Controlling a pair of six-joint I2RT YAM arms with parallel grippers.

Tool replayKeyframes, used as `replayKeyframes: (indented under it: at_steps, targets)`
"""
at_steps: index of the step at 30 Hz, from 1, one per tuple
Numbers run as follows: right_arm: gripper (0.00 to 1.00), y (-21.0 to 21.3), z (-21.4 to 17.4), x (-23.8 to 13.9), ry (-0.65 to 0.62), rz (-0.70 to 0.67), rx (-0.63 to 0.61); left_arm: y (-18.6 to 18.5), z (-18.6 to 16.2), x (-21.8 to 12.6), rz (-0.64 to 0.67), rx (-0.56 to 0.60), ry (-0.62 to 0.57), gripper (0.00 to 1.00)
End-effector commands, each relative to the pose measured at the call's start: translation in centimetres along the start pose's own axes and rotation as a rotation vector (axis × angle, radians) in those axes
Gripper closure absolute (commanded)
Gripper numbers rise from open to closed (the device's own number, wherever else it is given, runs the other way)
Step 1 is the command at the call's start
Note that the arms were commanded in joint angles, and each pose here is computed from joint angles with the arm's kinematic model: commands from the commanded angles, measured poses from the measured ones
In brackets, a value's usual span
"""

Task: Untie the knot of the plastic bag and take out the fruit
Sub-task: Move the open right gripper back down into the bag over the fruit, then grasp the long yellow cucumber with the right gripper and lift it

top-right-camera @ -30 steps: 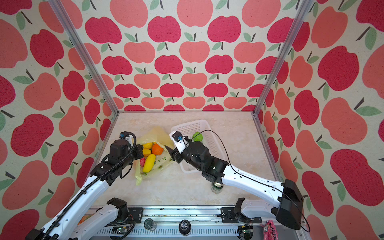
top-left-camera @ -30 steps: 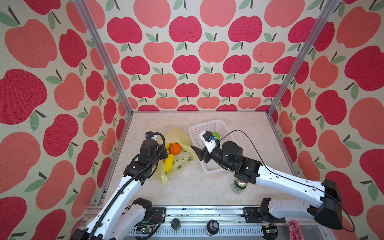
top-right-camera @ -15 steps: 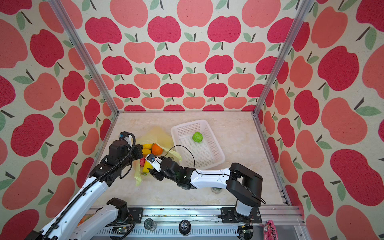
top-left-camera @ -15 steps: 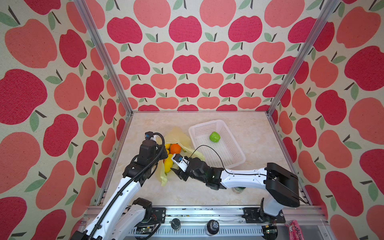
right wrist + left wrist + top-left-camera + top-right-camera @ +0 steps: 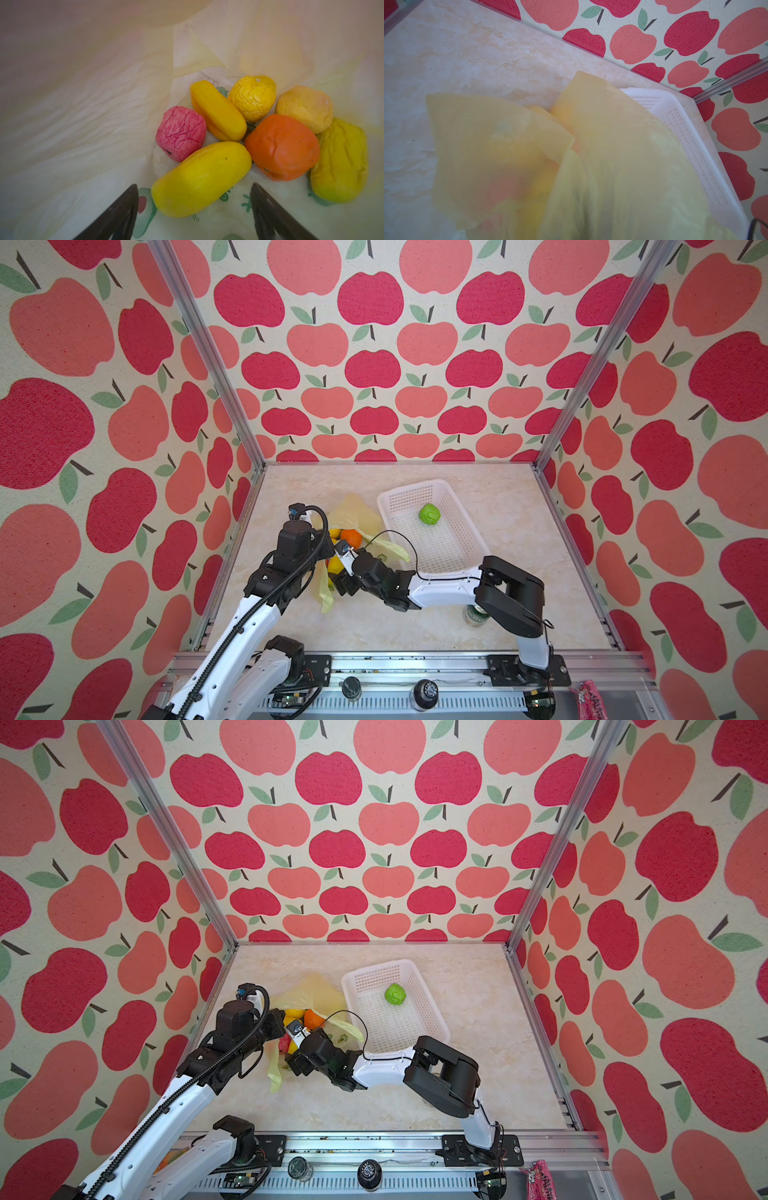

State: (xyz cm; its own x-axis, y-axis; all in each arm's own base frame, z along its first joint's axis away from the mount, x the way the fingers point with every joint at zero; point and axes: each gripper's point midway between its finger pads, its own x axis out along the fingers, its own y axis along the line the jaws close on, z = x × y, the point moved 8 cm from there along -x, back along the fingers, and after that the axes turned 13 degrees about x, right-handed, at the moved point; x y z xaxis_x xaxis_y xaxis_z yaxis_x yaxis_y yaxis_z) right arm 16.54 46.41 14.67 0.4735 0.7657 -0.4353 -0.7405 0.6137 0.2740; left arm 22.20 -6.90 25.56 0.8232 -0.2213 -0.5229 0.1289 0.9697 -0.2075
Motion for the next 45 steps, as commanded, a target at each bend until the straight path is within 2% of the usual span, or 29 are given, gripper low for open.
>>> replayKeyframes:
  at_steps: [1, 6, 14, 24, 30, 32, 37, 43, 45]
  targets:
    - [0.08, -1.5, -0.4, 1.3, 0.060, -0.006, 0.113, -0.1, 0.8, -0.9, -0.010, 0.002, -0.022, 1.00]
    - [0.02, -2.7, -1.4, 2.5, 0.117, -0.065, 0.175, -0.1, 0.8, -1.0, -0.010, 0.001, -0.026, 1.00]
    - [0.01, -2.1, -3.0, 4.3, 0.198, -0.082, 0.166, -0.1, 1.1, -1.8, -0.006, 0.006, -0.043, 1.00]
    - [0.08, -2.1, -3.6, 5.6, 0.235, -0.126, 0.142, -0.1, 1.2, -2.1, -0.010, 0.006, -0.049, 1.00]
    - [0.21, -2.3, -3.5, 5.7, 0.236, -0.155, 0.126, -0.1, 1.2, -2.2, -0.011, 0.006, -0.053, 1.00]
    - [0.20, -2.4, -3.3, 5.1, 0.210, -0.194, 0.099, -0.1, 1.2, -2.3, -0.009, 0.006, -0.053, 1.00]
    - [0.11, -2.7, -3.1, 4.2, 0.158, -0.234, 0.063, 0.0, 1.3, -2.4, -0.007, 0.005, -0.058, 1.00]
    - [0.10, -2.3, -3.6, 5.8, 0.219, -0.213, 0.062, 0.0, 1.3, -2.5, -0.007, 0.004, -0.059, 1.00]
    - [0.14, -2.4, -3.6, 5.9, 0.220, -0.212, 0.064, 0.0, 1.3, -2.5, -0.009, 0.004, -0.060, 1.00]
